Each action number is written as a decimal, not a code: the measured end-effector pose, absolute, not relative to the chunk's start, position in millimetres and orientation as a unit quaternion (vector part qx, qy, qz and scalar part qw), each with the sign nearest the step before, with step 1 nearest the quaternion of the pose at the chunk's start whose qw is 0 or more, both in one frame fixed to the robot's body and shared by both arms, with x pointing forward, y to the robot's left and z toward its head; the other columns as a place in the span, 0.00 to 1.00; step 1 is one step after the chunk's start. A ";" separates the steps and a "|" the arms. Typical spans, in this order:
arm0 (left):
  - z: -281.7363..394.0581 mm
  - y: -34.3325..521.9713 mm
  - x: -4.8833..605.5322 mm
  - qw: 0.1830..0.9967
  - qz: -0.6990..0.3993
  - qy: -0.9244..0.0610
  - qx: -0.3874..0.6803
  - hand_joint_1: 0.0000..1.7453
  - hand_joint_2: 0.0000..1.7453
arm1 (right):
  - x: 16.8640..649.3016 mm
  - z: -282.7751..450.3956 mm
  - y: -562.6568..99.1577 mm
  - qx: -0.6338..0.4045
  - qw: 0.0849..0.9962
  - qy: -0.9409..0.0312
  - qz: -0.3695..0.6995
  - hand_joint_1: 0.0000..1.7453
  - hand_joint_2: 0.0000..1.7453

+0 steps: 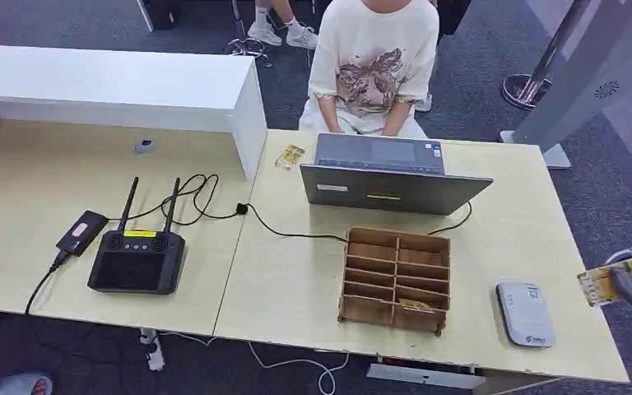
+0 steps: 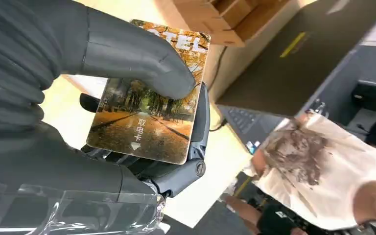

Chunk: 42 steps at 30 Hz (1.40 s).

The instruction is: Pass the card to the sensor for recognition and then transmit it.

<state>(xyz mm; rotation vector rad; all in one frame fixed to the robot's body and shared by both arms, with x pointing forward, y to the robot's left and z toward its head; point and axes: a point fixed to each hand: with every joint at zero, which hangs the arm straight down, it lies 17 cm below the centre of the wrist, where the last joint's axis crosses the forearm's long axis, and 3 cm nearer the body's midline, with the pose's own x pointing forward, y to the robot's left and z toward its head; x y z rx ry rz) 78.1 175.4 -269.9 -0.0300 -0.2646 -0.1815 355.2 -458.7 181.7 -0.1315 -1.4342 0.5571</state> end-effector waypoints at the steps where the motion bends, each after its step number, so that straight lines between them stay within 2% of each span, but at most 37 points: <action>1: -269.8 175.3 78.9 0.987 -0.092 -0.132 -0.015 0.00 0.00 | 357.7 174.8 -456.5 -0.063 0.719 -0.643 0.256 1.00 1.00; 14: -270.4 174.3 77.2 0.987 -0.105 -0.117 -0.018 0.00 0.00 | 367.1 64.1 -438.2 -0.048 0.786 -0.575 0.221 1.00 1.00; 42: -270.1 174.4 78.9 0.986 -0.111 -0.122 -0.018 0.00 0.00 | 357.9 3.7 -447.2 -0.083 0.821 -0.530 0.196 1.00 1.00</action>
